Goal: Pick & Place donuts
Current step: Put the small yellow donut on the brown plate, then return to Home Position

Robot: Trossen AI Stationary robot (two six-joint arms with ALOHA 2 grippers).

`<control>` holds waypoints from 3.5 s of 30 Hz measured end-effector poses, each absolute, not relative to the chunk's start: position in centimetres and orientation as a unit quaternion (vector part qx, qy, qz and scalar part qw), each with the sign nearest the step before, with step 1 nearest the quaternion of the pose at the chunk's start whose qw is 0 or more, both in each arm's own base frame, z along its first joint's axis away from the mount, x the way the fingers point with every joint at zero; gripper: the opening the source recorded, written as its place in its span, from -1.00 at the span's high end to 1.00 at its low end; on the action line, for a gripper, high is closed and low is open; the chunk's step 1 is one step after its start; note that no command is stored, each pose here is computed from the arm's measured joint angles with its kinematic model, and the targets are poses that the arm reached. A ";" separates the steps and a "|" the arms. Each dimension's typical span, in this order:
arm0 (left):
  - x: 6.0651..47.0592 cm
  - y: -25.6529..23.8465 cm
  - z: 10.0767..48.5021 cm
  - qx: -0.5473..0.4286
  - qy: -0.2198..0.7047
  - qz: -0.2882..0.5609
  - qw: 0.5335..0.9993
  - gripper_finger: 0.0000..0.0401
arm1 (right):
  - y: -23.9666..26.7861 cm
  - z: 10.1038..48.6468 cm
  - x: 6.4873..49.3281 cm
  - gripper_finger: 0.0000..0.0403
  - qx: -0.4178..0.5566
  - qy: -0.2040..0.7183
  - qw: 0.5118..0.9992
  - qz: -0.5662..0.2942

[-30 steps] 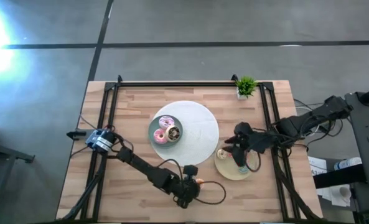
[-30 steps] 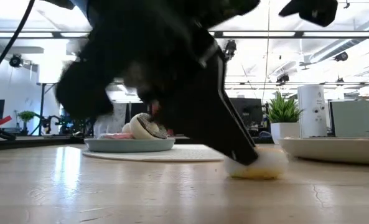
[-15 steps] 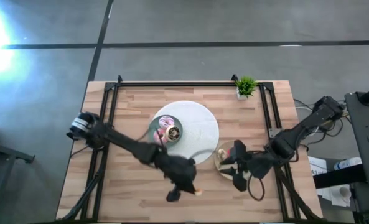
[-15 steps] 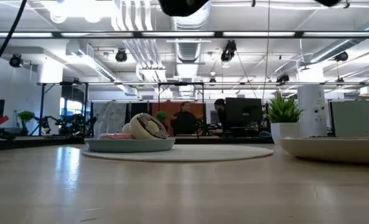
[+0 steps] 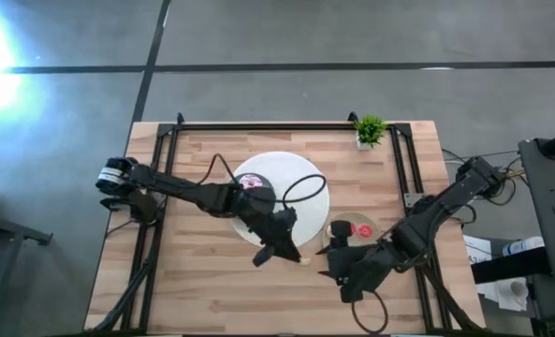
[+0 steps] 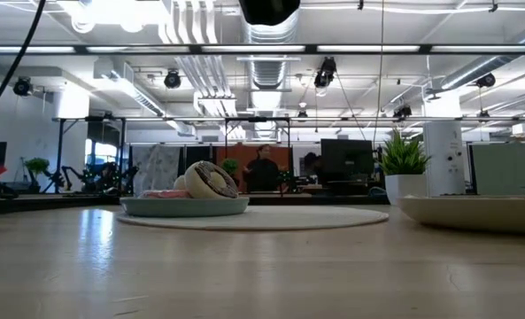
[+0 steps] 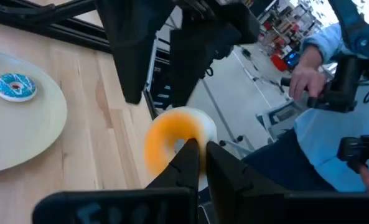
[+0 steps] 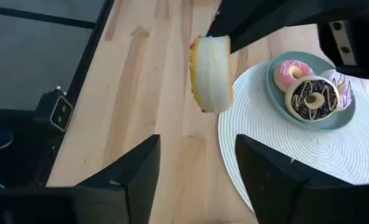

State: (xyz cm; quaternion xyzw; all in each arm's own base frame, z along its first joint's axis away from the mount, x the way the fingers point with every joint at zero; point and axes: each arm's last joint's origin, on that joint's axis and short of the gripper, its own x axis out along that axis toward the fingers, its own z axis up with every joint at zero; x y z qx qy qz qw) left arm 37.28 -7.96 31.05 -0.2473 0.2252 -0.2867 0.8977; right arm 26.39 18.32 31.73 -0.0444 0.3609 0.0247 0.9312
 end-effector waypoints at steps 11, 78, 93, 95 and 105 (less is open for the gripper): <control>38.0 -7.8 29.9 -0.258 0.243 -0.283 0.891 1.00 | 18.2 31.6 27.0 -0.20 -0.025 0.343 0.939 -0.011; 34.9 -14.4 27.8 -0.222 0.265 -0.031 0.938 0.26 | 8.3 16.7 20.0 0.94 0.486 0.495 0.710 -0.119; 34.8 -14.3 27.5 -0.228 0.264 -0.015 0.937 0.26 | 8.9 14.6 21.5 0.77 0.433 0.552 0.698 -0.140; 34.8 -14.3 27.4 -0.228 0.264 -0.015 0.937 0.26 | 9.0 14.7 21.6 0.68 0.419 0.565 0.695 -0.147; 34.8 -14.3 27.4 -0.227 0.264 -0.015 0.937 0.26 | 8.6 17.0 21.6 0.32 0.318 0.602 0.699 -0.220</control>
